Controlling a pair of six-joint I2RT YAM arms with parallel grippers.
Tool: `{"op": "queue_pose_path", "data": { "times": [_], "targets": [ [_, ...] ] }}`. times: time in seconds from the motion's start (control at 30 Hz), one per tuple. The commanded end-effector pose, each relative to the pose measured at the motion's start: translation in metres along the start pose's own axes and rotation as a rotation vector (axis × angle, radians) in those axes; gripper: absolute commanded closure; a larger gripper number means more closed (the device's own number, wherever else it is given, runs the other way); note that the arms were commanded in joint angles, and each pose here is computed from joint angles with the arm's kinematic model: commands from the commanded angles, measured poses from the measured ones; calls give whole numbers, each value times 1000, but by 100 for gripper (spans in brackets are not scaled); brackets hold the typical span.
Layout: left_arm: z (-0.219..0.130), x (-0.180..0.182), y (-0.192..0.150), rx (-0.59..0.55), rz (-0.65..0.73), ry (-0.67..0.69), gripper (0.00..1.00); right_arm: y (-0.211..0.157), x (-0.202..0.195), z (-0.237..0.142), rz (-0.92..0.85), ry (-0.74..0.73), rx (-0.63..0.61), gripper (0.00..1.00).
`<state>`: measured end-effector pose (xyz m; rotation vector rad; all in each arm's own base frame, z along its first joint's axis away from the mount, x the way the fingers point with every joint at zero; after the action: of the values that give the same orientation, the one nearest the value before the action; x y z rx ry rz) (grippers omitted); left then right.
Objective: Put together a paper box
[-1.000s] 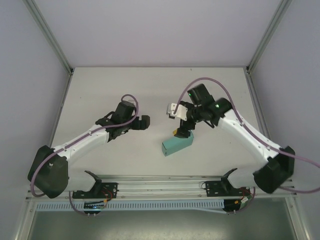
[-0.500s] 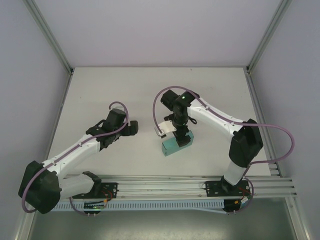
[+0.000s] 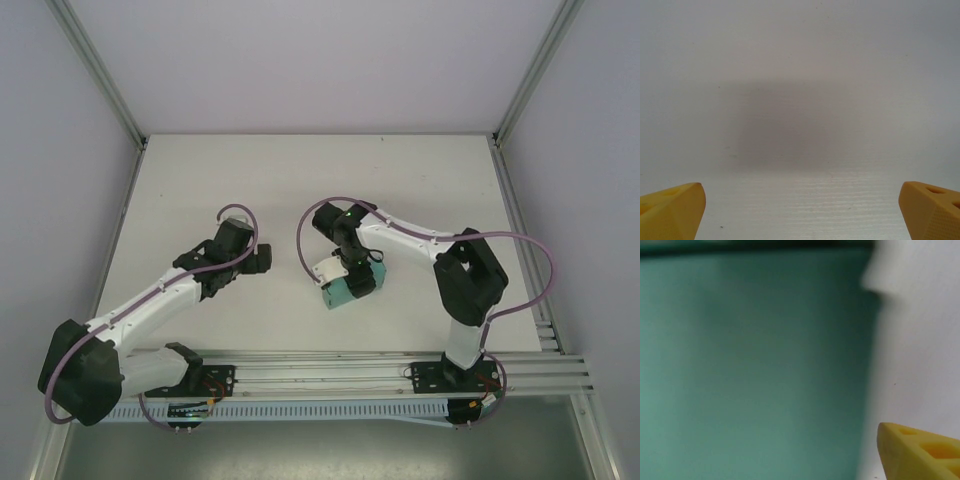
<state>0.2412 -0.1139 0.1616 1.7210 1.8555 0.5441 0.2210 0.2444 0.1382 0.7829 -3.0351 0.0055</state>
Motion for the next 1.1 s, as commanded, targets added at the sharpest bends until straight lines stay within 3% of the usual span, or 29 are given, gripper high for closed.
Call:
{"op": "queue_pose_path", "data": {
  "times": [0.0, 0.07, 0.23, 0.3, 0.43, 0.63, 0.8, 0.9, 1.07],
  "targets": [
    [-10, 5, 8, -38, 17, 28, 2, 1, -2, 3, -13, -18, 22, 40],
    [-12, 7, 9, -45, 22, 45, 1, -1, -3, 5, -11, -15, 33, 48],
    [-19, 12, 8, -67, 5, 52, 1, -3, -9, 3, 11, -65, 72, 51],
    [-23, 12, 11, -85, -9, 45, 1, -5, -16, -3, 37, -130, 79, 60],
    [-28, 10, 16, -116, -24, 28, 1, -15, -41, -19, 115, -337, 134, 63],
    [-30, 10, 17, -121, -59, 20, 1, -33, -97, -37, 303, -764, 226, 62],
    [-35, 9, 19, -126, -69, 3, 1, -46, -137, -36, 475, -956, 306, 61],
    [-39, 12, 20, -145, -74, 8, 1, -47, -147, -30, 544, -992, 331, 61],
    [-43, 11, 20, -165, -75, -22, 1, -36, -138, -3, 549, -915, 257, 57]
  ]
}}
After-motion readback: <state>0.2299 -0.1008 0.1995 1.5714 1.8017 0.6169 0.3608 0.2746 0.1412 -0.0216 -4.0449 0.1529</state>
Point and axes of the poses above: each hand's point on the last joint's axis, 136 mm out from that joint toward the fingers, its own z axis out along the fingers, its own x axis along the line the jaws close on, y = z × x, the point moved 7 cm from there along -z, back along the fingers, and after that the axes turned 3 degrees about -z, right-handed, at the moved point
